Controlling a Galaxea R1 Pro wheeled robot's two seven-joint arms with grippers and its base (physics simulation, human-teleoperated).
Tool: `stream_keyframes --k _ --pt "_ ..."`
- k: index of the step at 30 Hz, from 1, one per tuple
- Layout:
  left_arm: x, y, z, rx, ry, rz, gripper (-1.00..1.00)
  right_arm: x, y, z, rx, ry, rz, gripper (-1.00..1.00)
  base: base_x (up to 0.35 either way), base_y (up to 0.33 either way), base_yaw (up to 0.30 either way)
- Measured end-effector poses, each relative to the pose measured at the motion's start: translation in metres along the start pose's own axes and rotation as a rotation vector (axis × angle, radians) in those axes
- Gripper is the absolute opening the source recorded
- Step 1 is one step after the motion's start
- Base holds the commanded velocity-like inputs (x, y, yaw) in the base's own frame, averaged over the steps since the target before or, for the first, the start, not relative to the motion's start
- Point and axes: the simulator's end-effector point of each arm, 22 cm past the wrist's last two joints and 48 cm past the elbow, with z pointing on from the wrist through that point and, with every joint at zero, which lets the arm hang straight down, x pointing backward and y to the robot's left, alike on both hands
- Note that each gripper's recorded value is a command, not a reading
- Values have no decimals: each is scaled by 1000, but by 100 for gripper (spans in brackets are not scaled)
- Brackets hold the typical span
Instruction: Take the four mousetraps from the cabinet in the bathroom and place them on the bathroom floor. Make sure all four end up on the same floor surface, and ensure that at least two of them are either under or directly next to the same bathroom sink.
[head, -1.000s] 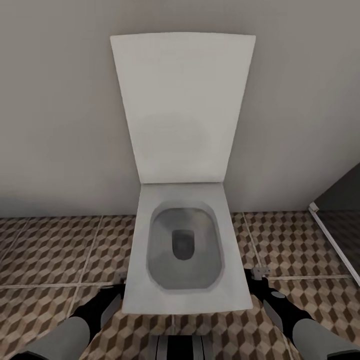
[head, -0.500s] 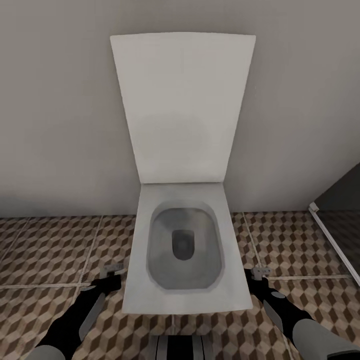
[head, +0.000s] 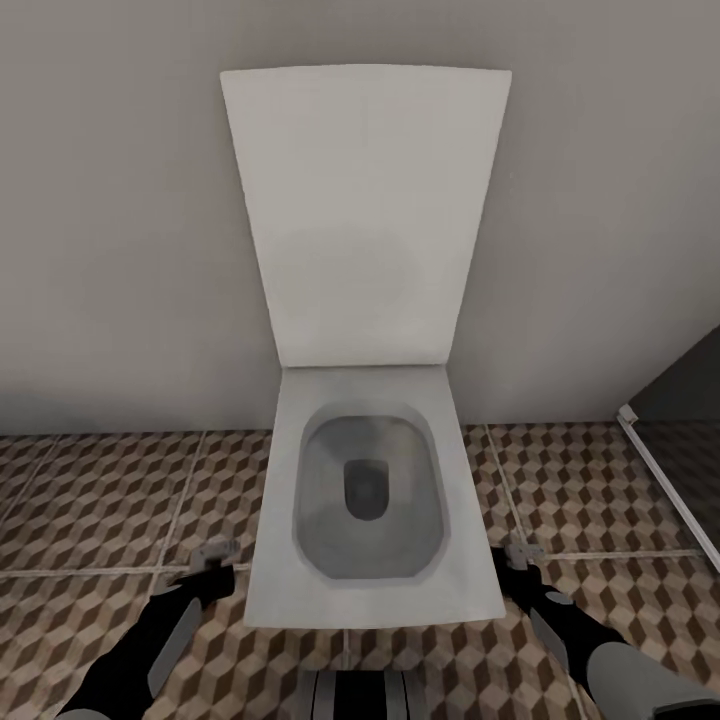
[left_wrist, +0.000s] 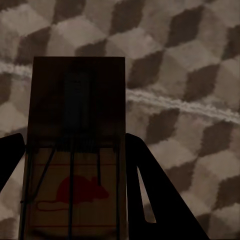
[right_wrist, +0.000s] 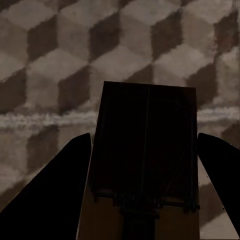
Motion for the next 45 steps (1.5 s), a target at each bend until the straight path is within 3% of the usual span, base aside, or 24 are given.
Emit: stream_keyframes --k 17,27,33,36,45 --pt "1 1 0 -17 -6 11 -100 11 -3 -1 6 14 2 -100 45 0 0" --pt "21 5 13 -26 38 4 -100 33 -4 8 5 53 3 -100 2 0 0" --pt "22 17 20 -71 54 -47 -100 42 -6 13 8 69 6 -100 0 0 0" --pt "4 8 22 -80 34 -69 -100 29 -7 17 9 47 7 -100 0 0 0" --pt "-17 -20 18 -57 -1 -77 -100 -22 -17 25 22 -19 8 -100 0 0 0"
